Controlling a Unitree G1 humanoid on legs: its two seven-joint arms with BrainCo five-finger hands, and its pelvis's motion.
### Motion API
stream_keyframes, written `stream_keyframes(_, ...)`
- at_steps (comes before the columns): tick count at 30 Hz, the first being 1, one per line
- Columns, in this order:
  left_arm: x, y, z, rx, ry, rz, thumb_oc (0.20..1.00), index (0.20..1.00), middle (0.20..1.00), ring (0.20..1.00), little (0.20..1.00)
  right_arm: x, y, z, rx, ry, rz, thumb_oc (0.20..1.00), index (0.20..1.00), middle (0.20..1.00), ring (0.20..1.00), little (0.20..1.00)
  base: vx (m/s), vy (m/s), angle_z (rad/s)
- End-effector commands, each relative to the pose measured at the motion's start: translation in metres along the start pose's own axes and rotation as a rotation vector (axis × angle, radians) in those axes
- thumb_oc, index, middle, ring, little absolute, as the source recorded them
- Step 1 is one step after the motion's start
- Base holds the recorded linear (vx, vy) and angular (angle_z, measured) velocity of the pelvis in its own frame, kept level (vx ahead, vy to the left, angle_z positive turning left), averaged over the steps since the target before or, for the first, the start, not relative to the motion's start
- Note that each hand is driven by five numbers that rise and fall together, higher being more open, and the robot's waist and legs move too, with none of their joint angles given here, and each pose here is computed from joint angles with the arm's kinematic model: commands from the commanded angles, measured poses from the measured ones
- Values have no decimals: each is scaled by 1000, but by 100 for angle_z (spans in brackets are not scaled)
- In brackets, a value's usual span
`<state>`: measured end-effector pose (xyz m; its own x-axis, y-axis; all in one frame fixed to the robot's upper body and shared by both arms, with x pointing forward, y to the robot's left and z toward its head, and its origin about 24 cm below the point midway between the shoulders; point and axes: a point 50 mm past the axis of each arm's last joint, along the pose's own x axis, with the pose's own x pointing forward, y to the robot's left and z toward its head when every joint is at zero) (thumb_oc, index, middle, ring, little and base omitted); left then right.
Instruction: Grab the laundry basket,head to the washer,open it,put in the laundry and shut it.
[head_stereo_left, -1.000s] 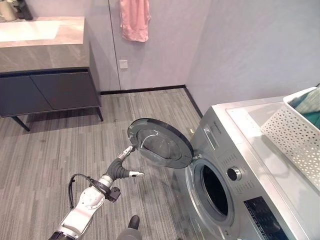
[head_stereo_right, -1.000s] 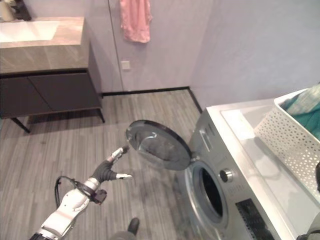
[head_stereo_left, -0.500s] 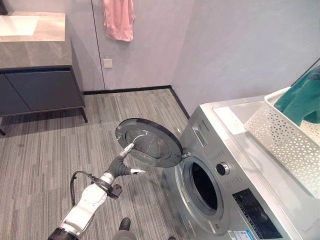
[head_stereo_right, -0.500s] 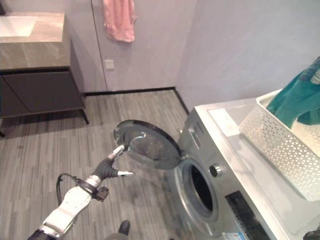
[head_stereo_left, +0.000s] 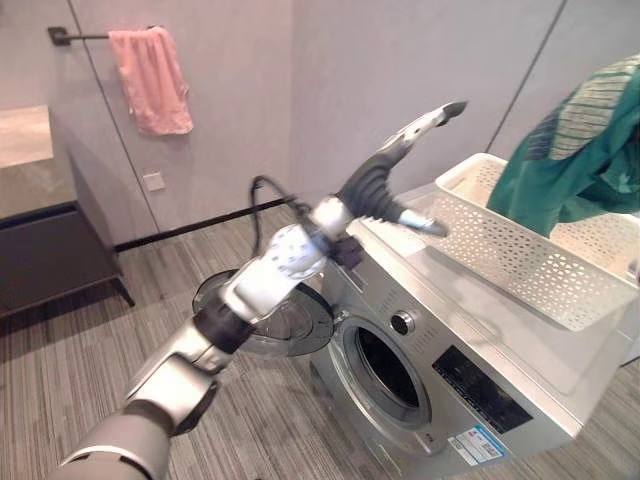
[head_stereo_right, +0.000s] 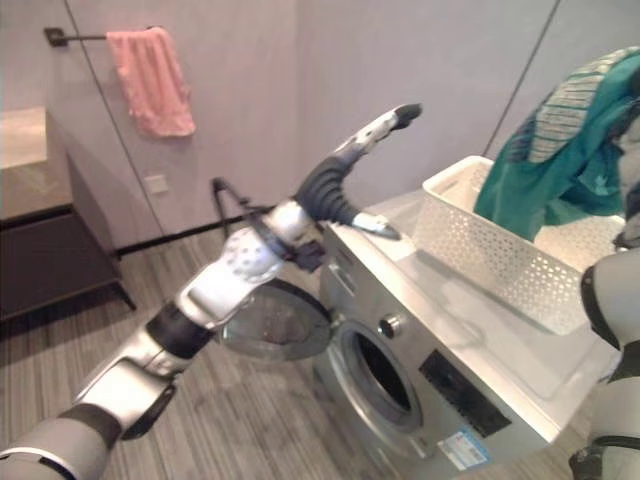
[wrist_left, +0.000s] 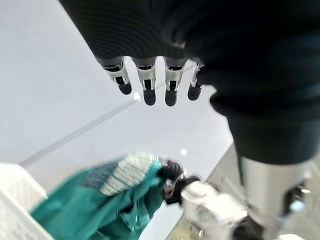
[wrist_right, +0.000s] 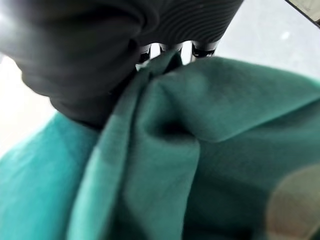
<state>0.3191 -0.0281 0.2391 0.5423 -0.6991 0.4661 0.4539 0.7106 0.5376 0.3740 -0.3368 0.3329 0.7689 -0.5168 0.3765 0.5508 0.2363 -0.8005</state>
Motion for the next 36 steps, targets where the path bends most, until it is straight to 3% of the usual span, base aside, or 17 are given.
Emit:
stream_keyframes(1, 8, 1, -12, -102, 86, 48, 1000, 1000, 1000, 1000, 1000, 7, -76, 38, 97, -85, -192, 200, 200, 200, 200, 200, -17, 15, -32)
stream_keyframes(11, 32, -16, -44, -93, 332, 85, 1000, 1000, 1000, 1000, 1000, 2, -60, 84, 220, -166, -126, 200, 200, 200, 200, 200, -5, 3, -20)
stream_keyframes(15, 39, -3, -49, -44, 392, 165, 1000, 1000, 1000, 1000, 1000, -2, -57, 102, 258, -213, -109, 200, 200, 200, 200, 200, -11, -25, -4)
stream_keyframes(24, 51, 23, -29, -28, 313, 300, 1000, 1000, 1000, 1000, 1000, -4, -58, 110, 301, -238, -114, 200, 200, 200, 200, 200, -3, -21, -5)
stream_keyframes(36, 48, 49, -47, -65, 524, 398, 1000, 1000, 1000, 1000, 1000, -25, -36, 168, 483, -372, 2, 200, 200, 200, 200, 200, 10, -34, -15)
